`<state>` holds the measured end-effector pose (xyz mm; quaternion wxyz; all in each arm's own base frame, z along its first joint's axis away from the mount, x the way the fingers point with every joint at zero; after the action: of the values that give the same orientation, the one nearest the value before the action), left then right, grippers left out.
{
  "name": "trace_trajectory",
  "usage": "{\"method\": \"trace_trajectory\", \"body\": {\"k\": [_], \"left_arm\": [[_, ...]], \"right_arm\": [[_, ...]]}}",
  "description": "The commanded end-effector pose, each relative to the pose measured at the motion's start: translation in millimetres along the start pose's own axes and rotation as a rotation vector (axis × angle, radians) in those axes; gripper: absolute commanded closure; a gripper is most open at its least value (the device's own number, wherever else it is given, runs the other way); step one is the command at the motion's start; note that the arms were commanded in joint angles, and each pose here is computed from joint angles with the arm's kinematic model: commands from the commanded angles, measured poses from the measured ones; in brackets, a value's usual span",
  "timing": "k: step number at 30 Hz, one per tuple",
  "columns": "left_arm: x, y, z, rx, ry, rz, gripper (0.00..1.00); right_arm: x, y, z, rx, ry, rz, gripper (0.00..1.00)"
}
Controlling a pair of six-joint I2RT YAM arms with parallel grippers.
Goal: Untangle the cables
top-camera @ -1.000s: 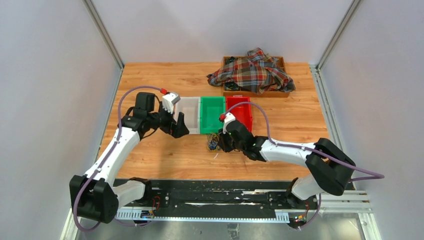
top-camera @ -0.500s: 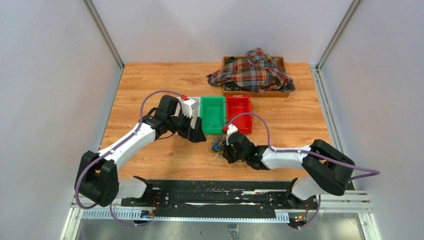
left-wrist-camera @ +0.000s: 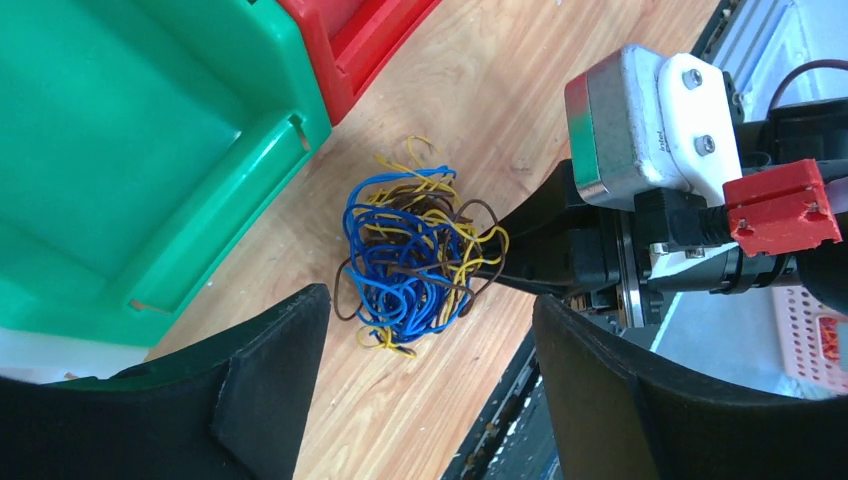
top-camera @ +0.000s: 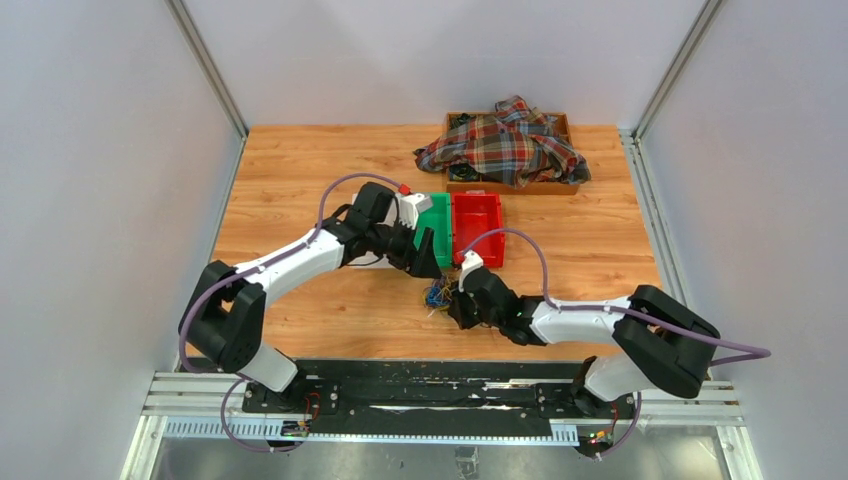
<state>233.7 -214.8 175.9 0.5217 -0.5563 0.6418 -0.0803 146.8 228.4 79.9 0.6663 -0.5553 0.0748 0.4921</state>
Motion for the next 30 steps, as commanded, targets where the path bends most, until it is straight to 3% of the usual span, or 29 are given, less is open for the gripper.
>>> {"method": "trace_trajectory", "body": {"k": [1,7,14,24,30], "left_arm": [[11,-10,-7,-0.041,0.026,-0.049,0.21],[24,6,-13,-0.056,-0.009,-0.014,0.25],[25,15,-10,-0.062,-0.046,-0.007,0.45],[38,16,-3,-0.092,-0.038,0.027,0.47],[37,14,-4,-0.069,-0.017,0.066,0.73]], "right_arm": [[-5,3,1,0.032,-0.009,-0.041,0.99],[-7,5,1,0.064,-0.022,-0.058,0.99],[-7,5,4,0.109,-0.052,-0.082,0.99],[-8,3,7,0.145,-0.075,-0.111,0.99],[-9,4,7,0.146,-0.072,-0.103,0.99]]}}
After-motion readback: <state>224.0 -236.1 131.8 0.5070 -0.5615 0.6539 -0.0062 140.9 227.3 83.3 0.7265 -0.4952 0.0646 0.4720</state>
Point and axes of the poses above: each gripper's point midway between its finger pads, its own x axis out along the fingers, its own z axis along the line the jaws close on, y = z × x, the point moved 9 cm from there along -x, back along the fingers, and after that the axes turned 9 degrees about x, right-handed, at the moved point
